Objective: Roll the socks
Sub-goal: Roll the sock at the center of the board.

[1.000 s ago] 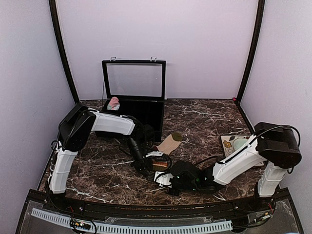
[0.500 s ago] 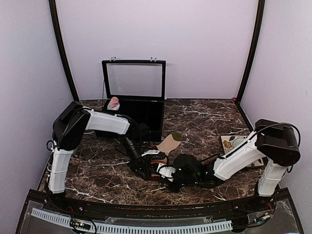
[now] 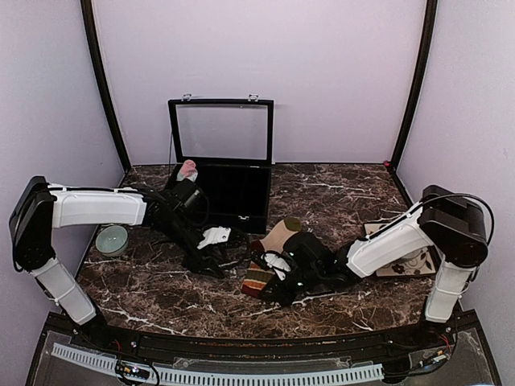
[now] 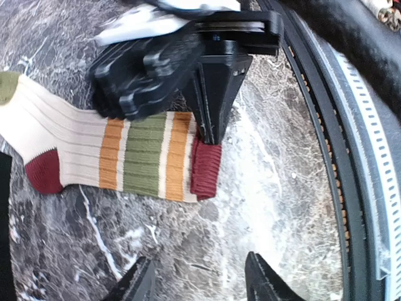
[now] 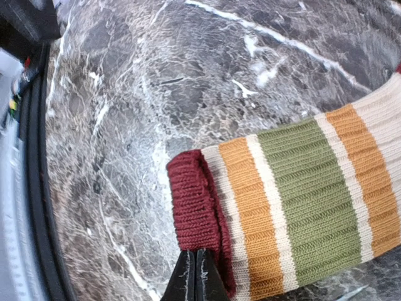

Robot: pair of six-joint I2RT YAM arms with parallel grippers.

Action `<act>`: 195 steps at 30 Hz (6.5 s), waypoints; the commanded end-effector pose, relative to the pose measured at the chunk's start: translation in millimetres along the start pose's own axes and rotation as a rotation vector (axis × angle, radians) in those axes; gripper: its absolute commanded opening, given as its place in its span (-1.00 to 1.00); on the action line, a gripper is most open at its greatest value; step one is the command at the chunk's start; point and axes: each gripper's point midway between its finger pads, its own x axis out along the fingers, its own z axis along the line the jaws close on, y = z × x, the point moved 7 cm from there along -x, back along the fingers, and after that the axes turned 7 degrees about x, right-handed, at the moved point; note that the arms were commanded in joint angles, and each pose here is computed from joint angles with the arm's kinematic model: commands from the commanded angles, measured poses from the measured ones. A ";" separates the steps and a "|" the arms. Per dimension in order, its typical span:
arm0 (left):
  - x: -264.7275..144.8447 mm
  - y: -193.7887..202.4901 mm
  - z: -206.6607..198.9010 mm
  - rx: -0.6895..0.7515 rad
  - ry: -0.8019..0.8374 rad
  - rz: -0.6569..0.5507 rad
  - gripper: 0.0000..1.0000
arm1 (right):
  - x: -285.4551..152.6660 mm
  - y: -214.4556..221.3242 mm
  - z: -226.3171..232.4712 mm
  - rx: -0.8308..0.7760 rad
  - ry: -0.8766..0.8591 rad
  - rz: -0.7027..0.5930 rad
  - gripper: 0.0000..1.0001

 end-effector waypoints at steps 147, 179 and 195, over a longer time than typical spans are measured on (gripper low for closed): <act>141.0 40.9 24.5 -0.724 0.680 0.198 -1.00 | -114.0 7.5 58.3 -0.455 0.246 -0.392 0.11; 143.1 57.4 25.4 -0.750 0.678 0.235 -1.00 | -8.8 16.2 31.9 -0.639 0.095 -0.153 -0.49; 120.6 36.3 30.9 -0.629 0.594 0.141 -0.49 | 0.8 43.8 12.1 -0.551 0.090 -0.068 -1.00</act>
